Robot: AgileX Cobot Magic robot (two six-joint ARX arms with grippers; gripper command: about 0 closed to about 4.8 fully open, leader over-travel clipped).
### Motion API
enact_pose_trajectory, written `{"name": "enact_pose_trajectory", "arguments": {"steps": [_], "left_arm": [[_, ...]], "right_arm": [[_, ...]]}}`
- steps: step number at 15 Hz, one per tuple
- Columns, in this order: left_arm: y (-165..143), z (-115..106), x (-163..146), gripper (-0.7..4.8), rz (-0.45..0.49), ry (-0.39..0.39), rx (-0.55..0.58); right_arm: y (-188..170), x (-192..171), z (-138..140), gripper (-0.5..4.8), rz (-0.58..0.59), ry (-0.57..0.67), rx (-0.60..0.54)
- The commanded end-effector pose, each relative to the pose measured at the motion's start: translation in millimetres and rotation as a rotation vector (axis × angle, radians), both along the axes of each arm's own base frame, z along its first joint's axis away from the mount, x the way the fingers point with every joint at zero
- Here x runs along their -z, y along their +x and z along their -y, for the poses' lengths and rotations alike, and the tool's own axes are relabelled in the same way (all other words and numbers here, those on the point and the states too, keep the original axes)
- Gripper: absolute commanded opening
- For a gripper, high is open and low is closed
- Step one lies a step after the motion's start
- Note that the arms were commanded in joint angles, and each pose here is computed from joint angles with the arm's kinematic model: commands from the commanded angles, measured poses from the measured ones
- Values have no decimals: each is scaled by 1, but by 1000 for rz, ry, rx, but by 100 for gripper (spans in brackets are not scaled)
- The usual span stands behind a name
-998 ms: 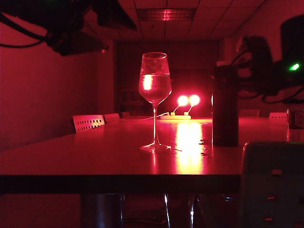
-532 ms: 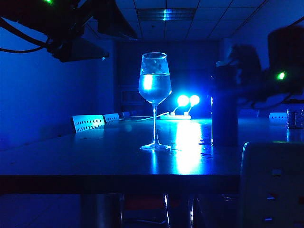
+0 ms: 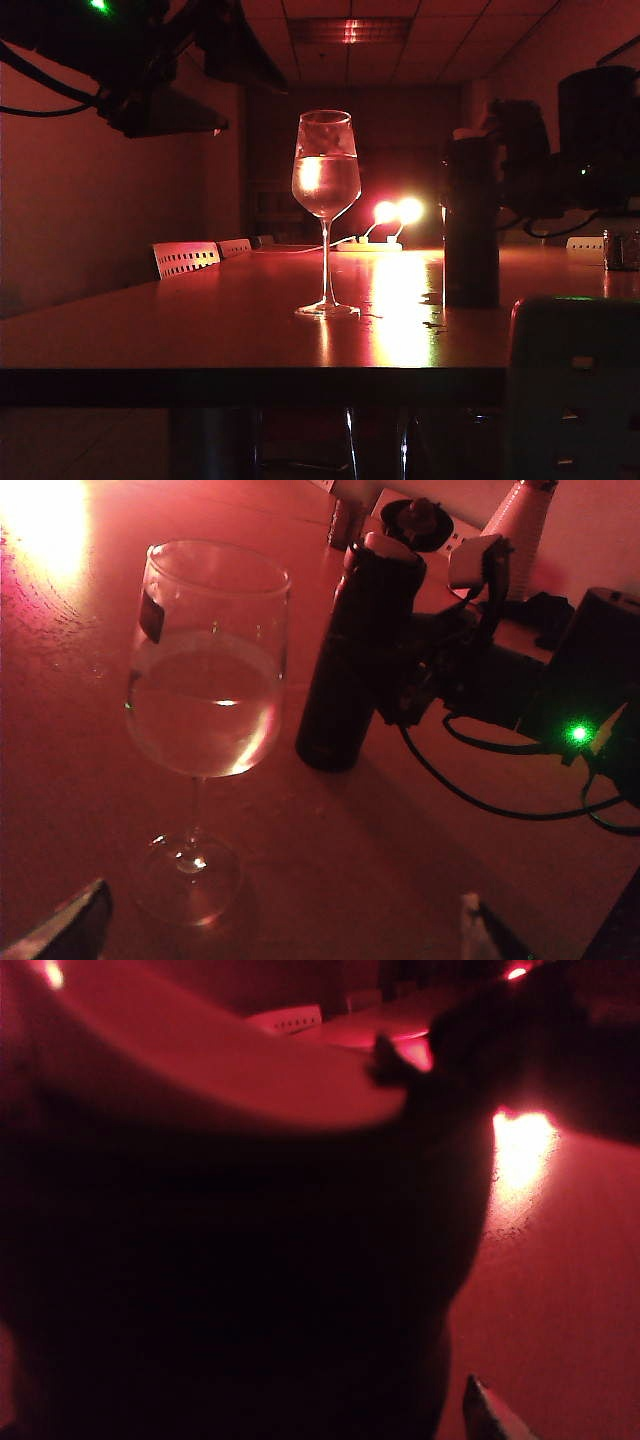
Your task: Pick up the black thermos cup, pour some water from it into the stemmed glass, and then put the thermos cup back on the table.
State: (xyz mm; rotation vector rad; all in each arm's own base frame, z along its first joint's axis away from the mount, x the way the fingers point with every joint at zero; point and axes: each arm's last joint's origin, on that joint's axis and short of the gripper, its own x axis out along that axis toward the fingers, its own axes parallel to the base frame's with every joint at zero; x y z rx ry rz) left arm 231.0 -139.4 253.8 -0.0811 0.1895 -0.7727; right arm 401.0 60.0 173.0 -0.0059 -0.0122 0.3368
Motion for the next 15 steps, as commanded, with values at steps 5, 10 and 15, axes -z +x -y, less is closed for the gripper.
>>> {"name": "enact_pose_trajectory", "arguments": {"steps": [5, 10, 15], "left_arm": [[0, 0, -3, 479, 11, -5, -1], [0, 0, -3, 479, 10, -4, -2], [0, 0, 0, 479, -15, 9, -2]], "right_arm": [[0, -3, -1, 86, 12, 8, -4], [0, -4, -1, 90, 14, 8, -9], [-9, -34, -2, 89, 68, 12, -69]]}}
